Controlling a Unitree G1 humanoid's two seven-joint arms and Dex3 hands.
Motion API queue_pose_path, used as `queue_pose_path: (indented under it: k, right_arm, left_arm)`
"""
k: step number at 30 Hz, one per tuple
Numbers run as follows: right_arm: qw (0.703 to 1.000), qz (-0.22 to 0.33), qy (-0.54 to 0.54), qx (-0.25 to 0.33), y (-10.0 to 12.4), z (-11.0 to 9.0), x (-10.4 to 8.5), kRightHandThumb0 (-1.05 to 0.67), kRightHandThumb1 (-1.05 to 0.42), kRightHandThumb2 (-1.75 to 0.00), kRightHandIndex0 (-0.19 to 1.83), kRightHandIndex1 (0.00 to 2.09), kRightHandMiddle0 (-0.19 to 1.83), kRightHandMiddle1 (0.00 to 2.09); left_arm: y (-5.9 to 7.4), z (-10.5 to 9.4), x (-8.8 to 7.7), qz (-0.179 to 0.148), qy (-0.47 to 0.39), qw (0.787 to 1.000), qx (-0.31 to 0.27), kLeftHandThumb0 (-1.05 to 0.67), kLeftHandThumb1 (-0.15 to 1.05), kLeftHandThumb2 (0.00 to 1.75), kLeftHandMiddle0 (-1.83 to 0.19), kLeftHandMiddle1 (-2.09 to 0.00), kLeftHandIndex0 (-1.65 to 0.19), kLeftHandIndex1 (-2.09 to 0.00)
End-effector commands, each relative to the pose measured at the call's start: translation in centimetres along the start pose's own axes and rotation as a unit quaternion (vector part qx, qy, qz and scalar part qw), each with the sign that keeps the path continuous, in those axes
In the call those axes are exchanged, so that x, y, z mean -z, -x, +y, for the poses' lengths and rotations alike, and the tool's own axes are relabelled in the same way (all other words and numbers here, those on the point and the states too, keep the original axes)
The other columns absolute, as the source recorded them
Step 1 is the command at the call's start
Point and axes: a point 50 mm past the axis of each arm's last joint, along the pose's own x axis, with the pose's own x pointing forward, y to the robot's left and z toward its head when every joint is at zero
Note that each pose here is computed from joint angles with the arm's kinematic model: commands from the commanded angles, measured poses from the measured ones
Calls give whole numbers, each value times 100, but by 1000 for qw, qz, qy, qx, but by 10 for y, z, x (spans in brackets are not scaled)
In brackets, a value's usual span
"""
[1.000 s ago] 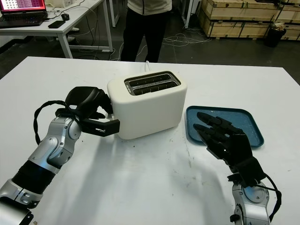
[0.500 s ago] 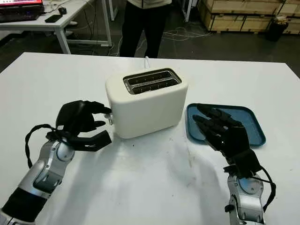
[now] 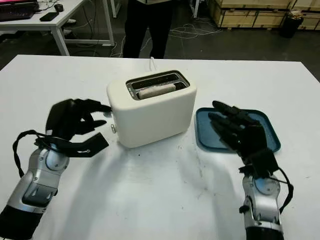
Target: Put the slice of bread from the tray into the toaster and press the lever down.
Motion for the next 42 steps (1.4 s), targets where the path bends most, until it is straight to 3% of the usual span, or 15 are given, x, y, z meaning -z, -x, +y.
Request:
queue_pose_path:
  k: [1,7,13,16,22,29,33,42]
  right_arm:
    - [1000,-10,12,1,-8,-5,-6,-30,-92,-7,81,1,76,0]
    - [1000,-21,12,-4,-24,-11,-14,-37,-91,-2,86,2,80,1]
    - [999,-28,17,-11,-29,-14,-18,-43,-91,0,91,2,83,1]
    - [999,-31,20,-17,-29,-13,-18,-44,-90,0,93,2,84,1]
    - [999,-27,26,-21,-28,-12,-18,-46,-89,0,96,2,87,1]
    - [999,-17,32,-25,-24,-8,-15,-48,-89,0,96,1,86,0]
    - [999,-15,32,-28,-22,-6,-13,-48,-90,-1,95,0,84,0]
    - [999,-8,25,-29,-18,-4,-11,-52,-91,0,93,0,82,0]
  left_arm:
    - [2,9,-6,-14,24,999,-31,-34,81,2,-74,-111,-106,0]
    - [10,26,-8,-1,36,996,-78,-31,82,1,-62,-108,-96,0]
    - [13,28,-6,6,27,997,-77,-30,80,0,-66,-101,-98,-1]
    - [11,31,-5,-8,-1,999,-49,-28,80,0,-73,-98,-102,-3]
    - [0,50,-8,-54,-83,995,30,-19,66,0,-101,-95,-118,-9]
    - [-20,66,-20,-93,-158,975,128,-7,58,0,-118,-84,-131,-8]
    - [-28,62,-23,-103,-169,967,158,-8,59,0,-107,-114,-134,-3]
    - [-37,42,-21,-128,-153,967,161,-18,61,1,-93,-154,-135,-1]
